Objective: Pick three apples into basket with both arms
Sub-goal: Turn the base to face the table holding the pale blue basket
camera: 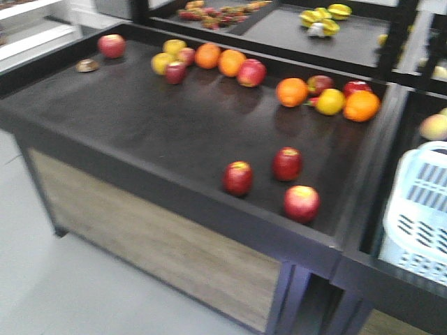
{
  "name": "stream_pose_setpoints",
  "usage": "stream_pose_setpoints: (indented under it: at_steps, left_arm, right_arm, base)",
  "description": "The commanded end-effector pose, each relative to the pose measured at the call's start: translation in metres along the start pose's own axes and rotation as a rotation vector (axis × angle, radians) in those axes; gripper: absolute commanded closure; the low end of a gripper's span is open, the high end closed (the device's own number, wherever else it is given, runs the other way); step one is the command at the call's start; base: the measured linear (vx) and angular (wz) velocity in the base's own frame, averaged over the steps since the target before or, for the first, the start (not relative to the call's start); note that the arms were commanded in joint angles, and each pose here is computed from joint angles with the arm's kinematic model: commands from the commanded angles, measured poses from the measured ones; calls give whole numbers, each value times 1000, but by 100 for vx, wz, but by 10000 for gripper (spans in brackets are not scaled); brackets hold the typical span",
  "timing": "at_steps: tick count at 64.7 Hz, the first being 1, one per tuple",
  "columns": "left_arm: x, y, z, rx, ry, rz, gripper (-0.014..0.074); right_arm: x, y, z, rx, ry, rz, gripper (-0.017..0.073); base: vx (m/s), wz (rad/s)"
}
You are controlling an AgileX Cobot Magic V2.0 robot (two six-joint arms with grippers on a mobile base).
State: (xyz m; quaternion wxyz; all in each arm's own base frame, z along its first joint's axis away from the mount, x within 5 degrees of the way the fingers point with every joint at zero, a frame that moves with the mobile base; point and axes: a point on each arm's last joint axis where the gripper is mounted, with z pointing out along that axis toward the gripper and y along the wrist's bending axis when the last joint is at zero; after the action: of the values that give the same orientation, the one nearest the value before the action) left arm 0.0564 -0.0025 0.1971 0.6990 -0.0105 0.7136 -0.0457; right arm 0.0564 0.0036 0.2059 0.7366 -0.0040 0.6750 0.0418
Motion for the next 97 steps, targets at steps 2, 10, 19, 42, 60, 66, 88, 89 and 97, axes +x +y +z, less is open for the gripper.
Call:
stream_pose_setpoints:
  at_steps: [2,10,19,42,60,66,88,89,97]
  left_arm:
    - [0,-1,0,13,-66,-10,600]
    - [0,-1,0,13,-66,-10,600]
    - [0,-1,0,13,-66,-10,600]
    - [0,-1,0,13,-66,-10,600]
    - [0,-1,0,13,-66,-10,600]
    - [0,-1,0,13,-66,-10,600]
    - [0,-1,0,13,-66,-10,600]
    - [0,-1,0,13,-66,-10,600]
    - [0,-1,0,13,-66,-10,600]
  right_arm:
    - [-2,1,-1,-8,-68,-12,568]
    - [-2,1,-1,-8,-68,-12,568]
    - [-2,1,-1,-9,-68,-11,568]
    - [-2,1,-1,-9,-68,-11,568]
    - [-2,1,-1,-9,-68,-11,568]
    - [-2,1,-1,-9,-68,-11,568]
    - [-2,1,-1,-9,-68,-11,568]
    - [-2,1,-1,-9,-68,-11,568]
    - [-2,1,-1,-9,-68,-11,568]
  base:
    - [15,-71]
    - [16,-67]
    - [16,-61]
    - [15,-47]
    - [13,-37]
    - [13,-35]
    - [13,-25]
    - [13,-16]
    - [13,-12]
